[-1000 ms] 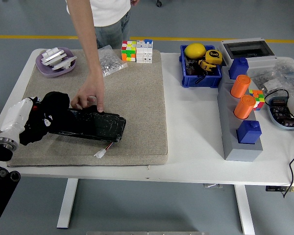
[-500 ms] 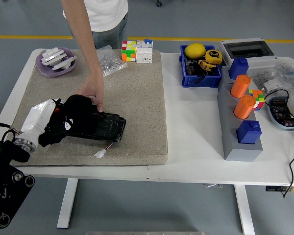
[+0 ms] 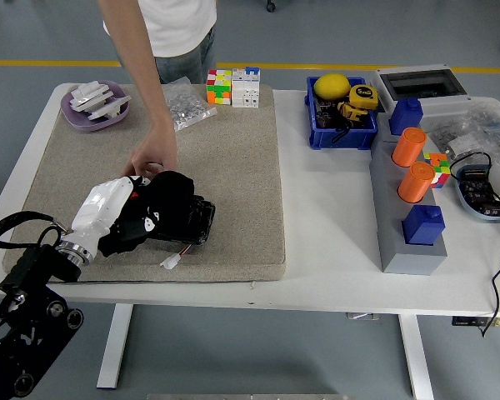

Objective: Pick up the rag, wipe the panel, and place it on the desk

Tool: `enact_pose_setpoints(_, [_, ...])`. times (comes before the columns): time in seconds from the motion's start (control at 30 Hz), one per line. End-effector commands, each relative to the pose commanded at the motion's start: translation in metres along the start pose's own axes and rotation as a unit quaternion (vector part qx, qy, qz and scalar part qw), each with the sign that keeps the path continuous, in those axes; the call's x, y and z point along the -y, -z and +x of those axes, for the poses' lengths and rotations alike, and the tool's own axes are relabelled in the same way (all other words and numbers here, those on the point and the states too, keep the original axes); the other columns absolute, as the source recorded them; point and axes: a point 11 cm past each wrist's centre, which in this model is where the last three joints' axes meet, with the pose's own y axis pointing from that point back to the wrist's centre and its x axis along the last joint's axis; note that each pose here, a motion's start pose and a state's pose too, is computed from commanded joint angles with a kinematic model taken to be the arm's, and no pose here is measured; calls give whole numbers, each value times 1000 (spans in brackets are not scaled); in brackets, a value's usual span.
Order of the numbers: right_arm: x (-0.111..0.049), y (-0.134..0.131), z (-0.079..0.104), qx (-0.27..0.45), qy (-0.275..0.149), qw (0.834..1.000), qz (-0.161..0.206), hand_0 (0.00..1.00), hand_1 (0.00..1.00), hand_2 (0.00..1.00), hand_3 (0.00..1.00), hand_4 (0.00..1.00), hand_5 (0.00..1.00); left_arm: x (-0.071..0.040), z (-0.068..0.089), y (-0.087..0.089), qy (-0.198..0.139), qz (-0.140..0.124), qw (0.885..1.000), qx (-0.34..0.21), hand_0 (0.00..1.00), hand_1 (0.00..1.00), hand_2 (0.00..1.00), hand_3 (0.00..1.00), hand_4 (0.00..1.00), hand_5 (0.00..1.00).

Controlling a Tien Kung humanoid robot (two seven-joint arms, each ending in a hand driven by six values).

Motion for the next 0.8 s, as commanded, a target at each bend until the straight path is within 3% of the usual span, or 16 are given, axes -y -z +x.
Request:
enact_pose_setpoints(0.37, [0, -6, 1, -2, -1, 1000, -9, 507, 557, 643, 549, 921, 401, 0, -17, -34, 23, -45, 999, 0, 262, 204, 556, 439, 15, 2])
enact_pose_setpoints(0.8, [0, -11, 4, -7, -3, 1000, -16, 509, 557, 645, 550, 925, 404, 1, -17, -32, 14, -38, 999, -1, 260, 205, 556, 439, 7, 2])
